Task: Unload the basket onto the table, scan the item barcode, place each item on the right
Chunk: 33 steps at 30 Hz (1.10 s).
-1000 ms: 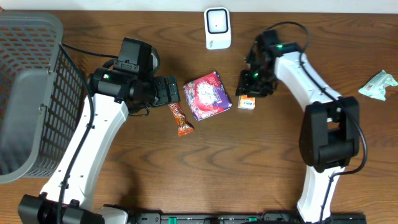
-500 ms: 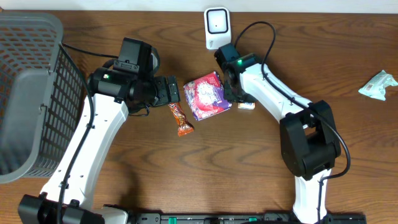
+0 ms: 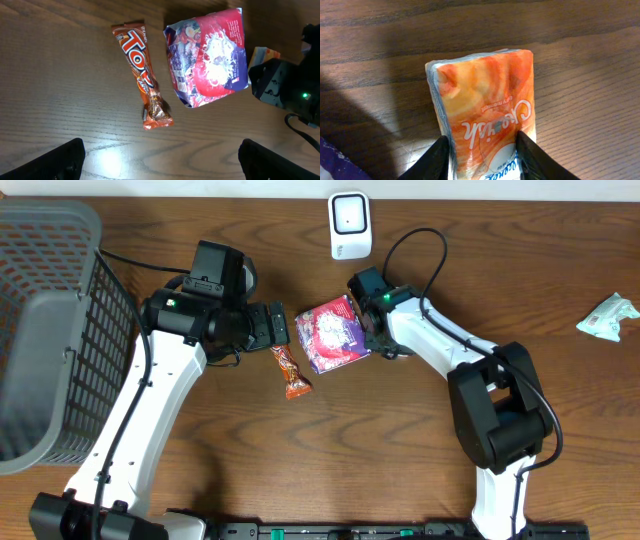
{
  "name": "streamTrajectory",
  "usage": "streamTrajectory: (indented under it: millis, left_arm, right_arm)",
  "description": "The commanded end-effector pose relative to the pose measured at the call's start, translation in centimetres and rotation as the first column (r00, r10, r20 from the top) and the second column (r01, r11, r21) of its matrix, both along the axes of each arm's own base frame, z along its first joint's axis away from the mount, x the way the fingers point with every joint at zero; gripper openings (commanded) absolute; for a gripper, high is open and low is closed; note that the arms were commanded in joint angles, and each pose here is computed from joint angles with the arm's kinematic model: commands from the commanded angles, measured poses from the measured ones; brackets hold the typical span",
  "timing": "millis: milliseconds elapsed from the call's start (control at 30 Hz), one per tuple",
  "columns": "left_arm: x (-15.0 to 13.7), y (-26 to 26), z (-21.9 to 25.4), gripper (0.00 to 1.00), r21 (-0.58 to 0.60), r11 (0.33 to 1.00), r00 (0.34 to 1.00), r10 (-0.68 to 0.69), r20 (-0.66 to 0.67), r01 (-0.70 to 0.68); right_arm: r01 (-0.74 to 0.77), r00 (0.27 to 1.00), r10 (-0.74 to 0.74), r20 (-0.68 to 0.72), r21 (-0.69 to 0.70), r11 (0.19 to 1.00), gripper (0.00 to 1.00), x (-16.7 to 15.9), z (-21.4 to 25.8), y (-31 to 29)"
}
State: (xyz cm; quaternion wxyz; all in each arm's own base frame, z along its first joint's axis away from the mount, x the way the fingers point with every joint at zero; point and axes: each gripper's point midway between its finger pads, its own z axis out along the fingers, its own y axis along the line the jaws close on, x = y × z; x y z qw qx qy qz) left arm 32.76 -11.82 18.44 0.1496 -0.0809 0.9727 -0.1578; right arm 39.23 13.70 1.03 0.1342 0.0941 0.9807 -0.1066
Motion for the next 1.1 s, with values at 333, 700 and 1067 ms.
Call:
streamTrajectory:
  millis: [333,700,1067]
  left_arm:
    - [0.0,0.3,0.4,0.98,0.010,1.000,1.000,0.000,0.016,0.000]
    - [0.0,0.3,0.4,0.98,0.010,1.000,1.000,0.000,0.016,0.000]
    - [0.0,0.3,0.4,0.98,0.010,1.000,1.000,-0.001,0.016,0.000]
  right_arm:
    - [0.016,0.999,-0.016,-0.044,-0.006,1.000,0.01,-1.5,-1.7,-0.6]
    - [-0.064,0.984,0.125,-0.124,0.414,0.908,0.01,0.2,2.3,1.1]
    - [-0.175,0.957,0.288,0.025,0.844,0.508,0.01,1.0,7.0,1.2]
